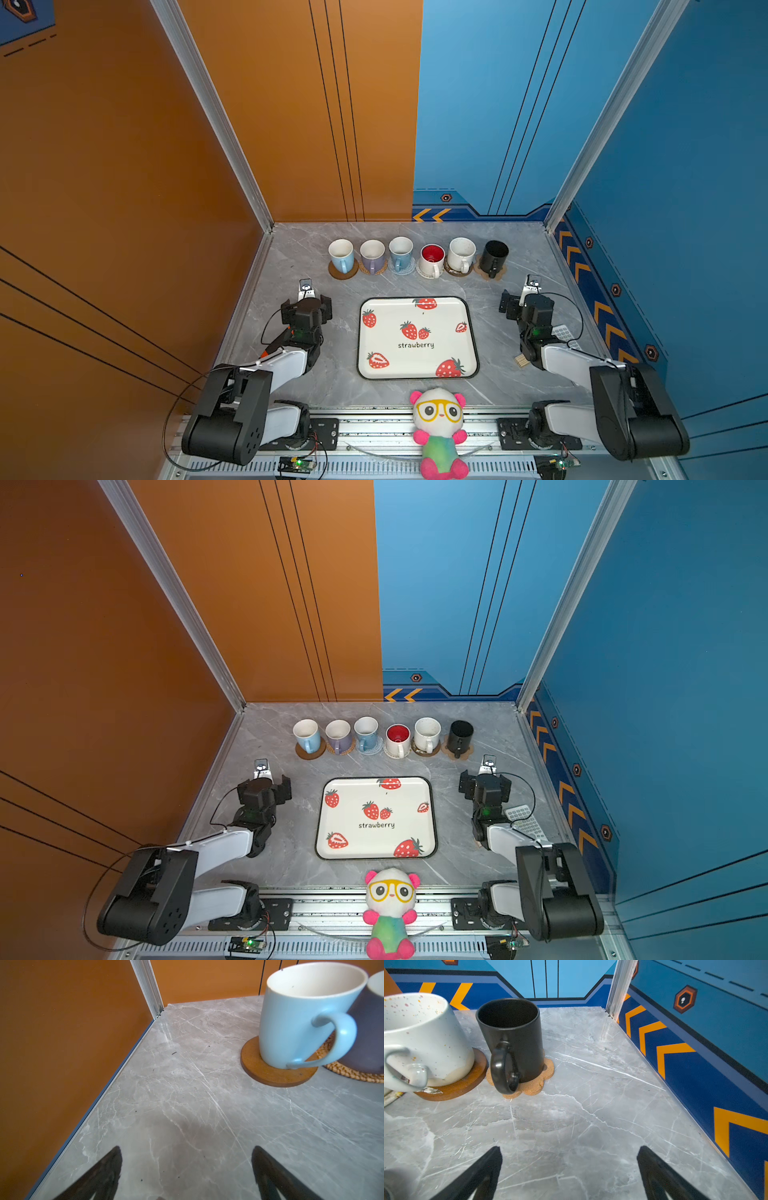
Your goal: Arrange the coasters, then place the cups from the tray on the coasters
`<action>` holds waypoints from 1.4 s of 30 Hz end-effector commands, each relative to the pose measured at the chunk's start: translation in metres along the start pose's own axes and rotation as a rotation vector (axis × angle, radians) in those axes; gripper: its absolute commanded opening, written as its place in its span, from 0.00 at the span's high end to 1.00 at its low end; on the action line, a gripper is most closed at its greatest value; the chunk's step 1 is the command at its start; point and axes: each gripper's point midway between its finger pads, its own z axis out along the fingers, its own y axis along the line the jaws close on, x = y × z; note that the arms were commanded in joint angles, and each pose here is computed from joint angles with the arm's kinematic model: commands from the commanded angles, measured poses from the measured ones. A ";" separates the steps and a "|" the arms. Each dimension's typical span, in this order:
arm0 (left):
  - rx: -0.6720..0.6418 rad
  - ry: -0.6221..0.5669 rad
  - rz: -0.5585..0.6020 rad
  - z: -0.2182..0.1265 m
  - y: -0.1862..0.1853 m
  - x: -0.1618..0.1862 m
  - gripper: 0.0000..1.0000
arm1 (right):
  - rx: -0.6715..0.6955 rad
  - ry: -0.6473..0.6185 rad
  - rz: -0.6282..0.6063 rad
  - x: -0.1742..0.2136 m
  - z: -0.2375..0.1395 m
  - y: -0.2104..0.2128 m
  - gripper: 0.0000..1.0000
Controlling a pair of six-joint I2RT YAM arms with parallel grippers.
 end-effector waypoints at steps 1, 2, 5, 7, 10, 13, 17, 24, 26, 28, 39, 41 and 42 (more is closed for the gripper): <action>0.072 -0.080 -0.040 0.004 -0.011 -0.023 0.02 | -0.049 -0.102 0.027 -0.028 0.006 0.007 0.00; 0.089 -0.079 -0.040 0.007 -0.013 -0.024 0.02 | -0.058 -0.095 0.038 -0.028 0.008 0.008 0.00; 0.133 -0.077 -0.033 0.014 -0.020 -0.026 0.02 | -0.083 -0.109 0.072 -0.022 0.017 0.009 0.00; 0.146 -0.075 -0.024 0.018 -0.022 -0.027 0.02 | -0.094 -0.120 0.080 -0.015 0.022 0.011 0.00; 0.167 -0.106 -0.019 0.019 -0.025 -0.022 0.02 | -0.106 -0.113 0.075 -0.008 0.024 0.013 0.00; 0.149 -0.154 -0.046 0.023 -0.022 -0.011 0.02 | -0.085 -0.109 0.092 -0.009 0.027 0.008 0.00; 0.159 -0.088 -0.027 0.031 -0.026 -0.004 0.02 | -0.072 -0.092 0.092 -0.009 0.029 0.007 0.00; 0.108 -0.067 -0.049 0.041 -0.018 -0.007 0.02 | -0.066 -0.093 0.089 -0.010 0.030 0.007 0.00; 0.109 -0.067 -0.051 0.041 -0.018 -0.007 0.02 | -0.065 -0.090 0.086 -0.008 0.029 0.007 0.00; 0.109 -0.067 -0.050 0.041 -0.018 -0.007 0.02 | -0.063 -0.091 0.086 -0.009 0.030 0.008 0.00; 0.108 -0.068 -0.051 0.041 -0.018 -0.008 0.02 | -0.067 -0.081 0.059 -0.009 0.030 0.013 0.00; 0.108 -0.067 -0.050 0.041 -0.018 -0.007 0.02 | -0.066 -0.081 0.059 -0.009 0.031 0.013 0.00; 0.108 -0.068 -0.051 0.041 -0.018 -0.008 0.02 | -0.067 -0.081 0.058 -0.009 0.030 0.013 0.00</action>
